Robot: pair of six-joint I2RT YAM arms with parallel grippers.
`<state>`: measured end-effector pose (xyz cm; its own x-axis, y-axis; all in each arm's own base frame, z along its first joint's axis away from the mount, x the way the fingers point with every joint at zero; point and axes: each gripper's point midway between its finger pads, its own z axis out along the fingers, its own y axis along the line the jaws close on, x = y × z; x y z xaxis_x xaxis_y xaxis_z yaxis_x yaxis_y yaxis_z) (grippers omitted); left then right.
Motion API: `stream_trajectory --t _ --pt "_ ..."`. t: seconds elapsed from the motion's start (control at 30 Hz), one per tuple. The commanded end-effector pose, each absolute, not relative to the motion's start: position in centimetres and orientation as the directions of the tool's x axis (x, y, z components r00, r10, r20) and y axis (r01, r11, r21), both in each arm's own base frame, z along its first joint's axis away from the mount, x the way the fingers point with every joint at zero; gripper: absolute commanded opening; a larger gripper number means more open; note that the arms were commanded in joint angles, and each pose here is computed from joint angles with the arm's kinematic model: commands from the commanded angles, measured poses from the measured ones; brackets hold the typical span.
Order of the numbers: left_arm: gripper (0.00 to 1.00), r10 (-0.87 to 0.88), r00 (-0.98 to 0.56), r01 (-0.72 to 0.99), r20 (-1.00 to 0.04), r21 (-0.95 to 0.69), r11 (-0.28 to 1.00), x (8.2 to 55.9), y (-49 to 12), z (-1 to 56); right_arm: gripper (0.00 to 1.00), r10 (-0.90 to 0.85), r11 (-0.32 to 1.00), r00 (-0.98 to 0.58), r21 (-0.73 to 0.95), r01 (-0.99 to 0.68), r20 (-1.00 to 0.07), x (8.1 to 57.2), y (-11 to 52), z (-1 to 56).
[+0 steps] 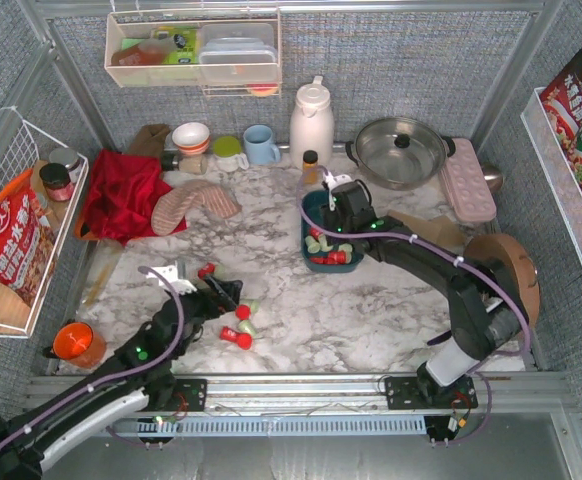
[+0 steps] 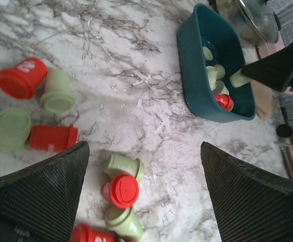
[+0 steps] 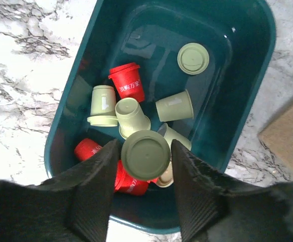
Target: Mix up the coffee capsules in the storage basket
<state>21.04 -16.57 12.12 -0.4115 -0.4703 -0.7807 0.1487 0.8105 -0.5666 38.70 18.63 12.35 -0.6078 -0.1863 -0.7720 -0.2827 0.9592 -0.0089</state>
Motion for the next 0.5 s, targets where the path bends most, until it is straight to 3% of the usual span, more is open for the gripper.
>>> stream_trajectory --t 0.0,0.1,0.2,0.3,0.33,0.47 --pt "0.99 -0.498 -0.514 0.029 -0.699 -0.594 0.804 18.9 -15.1 10.5 0.55 -0.209 0.953 -0.588 -0.028 -0.303 -0.782 40.0 19.0 11.7" --pt "0.99 -0.435 -0.559 0.003 -0.706 -0.526 0.851 18.3 -14.4 10.8 0.63 -0.205 0.95 -0.588 -0.015 -0.311 -0.783 40.3 19.5 11.3" --pt "0.99 -0.355 -0.625 0.005 -0.695 -0.459 0.889 17.8 -14.7 10.4 0.79 -0.187 0.956 -0.593 -0.006 -0.295 -0.783 40.6 19.5 11.0" --pt "0.99 -0.321 -0.666 0.022 -0.674 -0.448 0.894 17.5 -15.6 10.5 0.85 -0.18 0.961 -0.611 -0.004 -0.277 -0.771 40.7 19.4 10.9" --pt "0.99 -0.315 -0.672 0.03 -0.67 -0.449 0.893 17.5 -15.9 10.7 0.96 -0.176 0.964 -0.617 -0.009 -0.264 -0.767 40.7 19.2 11.0" --pt "0.99 -0.317 -0.679 0.021 -0.663 -0.449 0.893 17.4 -15.8 11.2 0.99 -0.174 0.976 -0.634 -0.044 -0.215 -0.754 41.1 18.3 11.8"
